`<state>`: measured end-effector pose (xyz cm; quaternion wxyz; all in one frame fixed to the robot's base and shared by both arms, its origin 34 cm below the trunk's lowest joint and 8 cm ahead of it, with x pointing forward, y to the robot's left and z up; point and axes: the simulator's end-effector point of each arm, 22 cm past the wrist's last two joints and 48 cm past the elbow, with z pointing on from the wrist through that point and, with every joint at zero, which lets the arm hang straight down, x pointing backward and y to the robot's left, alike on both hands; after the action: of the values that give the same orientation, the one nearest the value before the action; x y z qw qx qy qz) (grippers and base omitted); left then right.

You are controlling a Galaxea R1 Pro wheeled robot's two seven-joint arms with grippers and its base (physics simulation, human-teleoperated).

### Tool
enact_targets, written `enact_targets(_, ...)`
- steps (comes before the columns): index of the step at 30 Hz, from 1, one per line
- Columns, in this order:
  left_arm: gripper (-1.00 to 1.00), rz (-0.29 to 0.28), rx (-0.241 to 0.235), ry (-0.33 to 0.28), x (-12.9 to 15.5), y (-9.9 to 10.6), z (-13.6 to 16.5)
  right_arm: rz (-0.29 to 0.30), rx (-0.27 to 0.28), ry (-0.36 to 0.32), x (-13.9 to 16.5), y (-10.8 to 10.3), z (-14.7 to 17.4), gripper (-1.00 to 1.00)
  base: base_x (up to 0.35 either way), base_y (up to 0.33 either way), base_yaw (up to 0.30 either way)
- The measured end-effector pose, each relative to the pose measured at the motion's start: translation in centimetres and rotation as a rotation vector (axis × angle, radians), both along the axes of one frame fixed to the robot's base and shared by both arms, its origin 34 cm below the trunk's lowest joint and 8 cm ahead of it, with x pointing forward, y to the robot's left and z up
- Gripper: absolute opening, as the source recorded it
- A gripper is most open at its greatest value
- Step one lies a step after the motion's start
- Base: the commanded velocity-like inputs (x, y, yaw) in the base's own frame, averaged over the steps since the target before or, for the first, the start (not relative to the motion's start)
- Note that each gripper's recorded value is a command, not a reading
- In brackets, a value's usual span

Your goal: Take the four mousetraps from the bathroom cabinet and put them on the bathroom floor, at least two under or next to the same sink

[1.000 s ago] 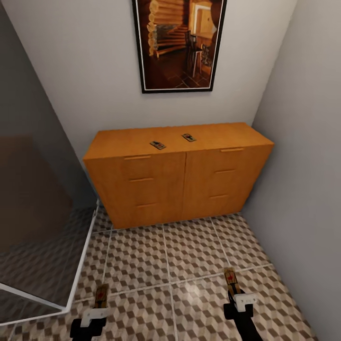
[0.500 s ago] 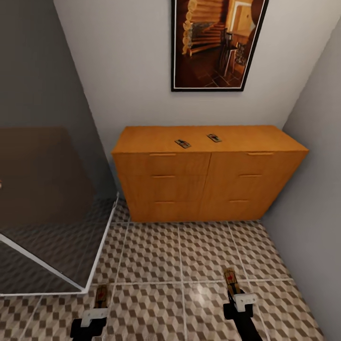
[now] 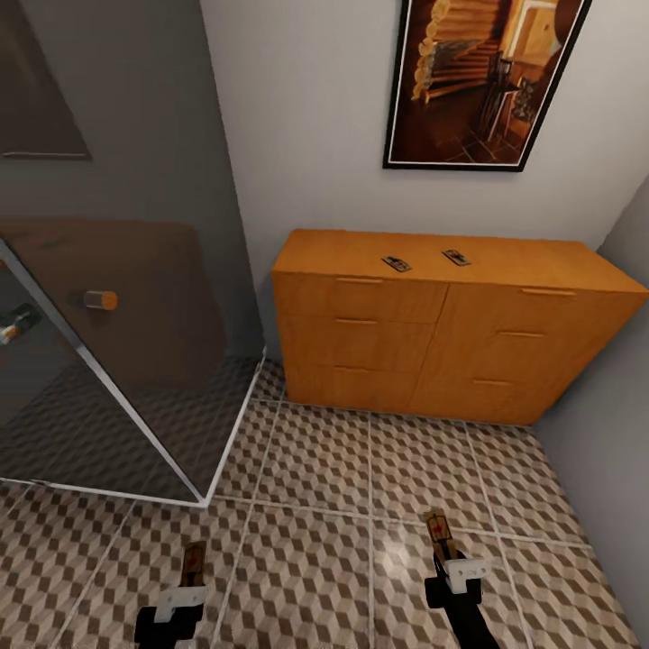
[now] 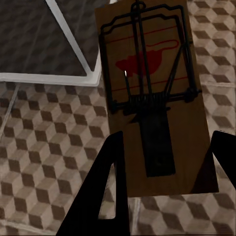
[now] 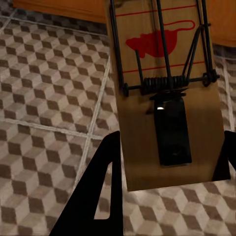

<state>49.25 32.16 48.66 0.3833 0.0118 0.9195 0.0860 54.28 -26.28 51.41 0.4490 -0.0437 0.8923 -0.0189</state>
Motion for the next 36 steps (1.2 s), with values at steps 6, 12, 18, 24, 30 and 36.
enact_targets(6,-1.00,0.000,0.000,0.002,-0.07,-0.02,-0.07,0.001,0.000,0.002,-0.07,0.01,-0.08,-1.00,-0.011,0.000,0.287)
enact_targets(12,-1.00,0.000,0.000,0.004,-0.14,-0.02,-0.14,0.000,0.000,0.004,-0.13,0.01,-0.16,-1.00,-0.001,0.000,0.287)
enact_targets(18,-1.00,0.000,0.000,0.006,-0.22,-0.02,-0.21,0.001,0.000,0.006,-0.19,0.01,-0.23,-1.00,0.000,0.000,0.287)
enact_targets(24,-1.00,0.000,0.000,0.007,-0.25,-0.02,-0.26,0.001,0.000,0.007,-0.22,0.02,-0.29,-1.00,-0.064,0.000,0.287)
enact_targets(30,-1.00,0.000,0.000,0.008,-0.25,-0.02,-0.30,0.001,0.000,0.008,-0.23,0.03,-0.33,-1.00,-0.257,0.003,0.287)
enact_targets(36,-1.00,0.000,0.000,0.008,-0.26,-0.01,-0.30,0.001,0.001,0.008,-0.23,0.12,-0.34,-1.00,-0.300,0.077,0.287)
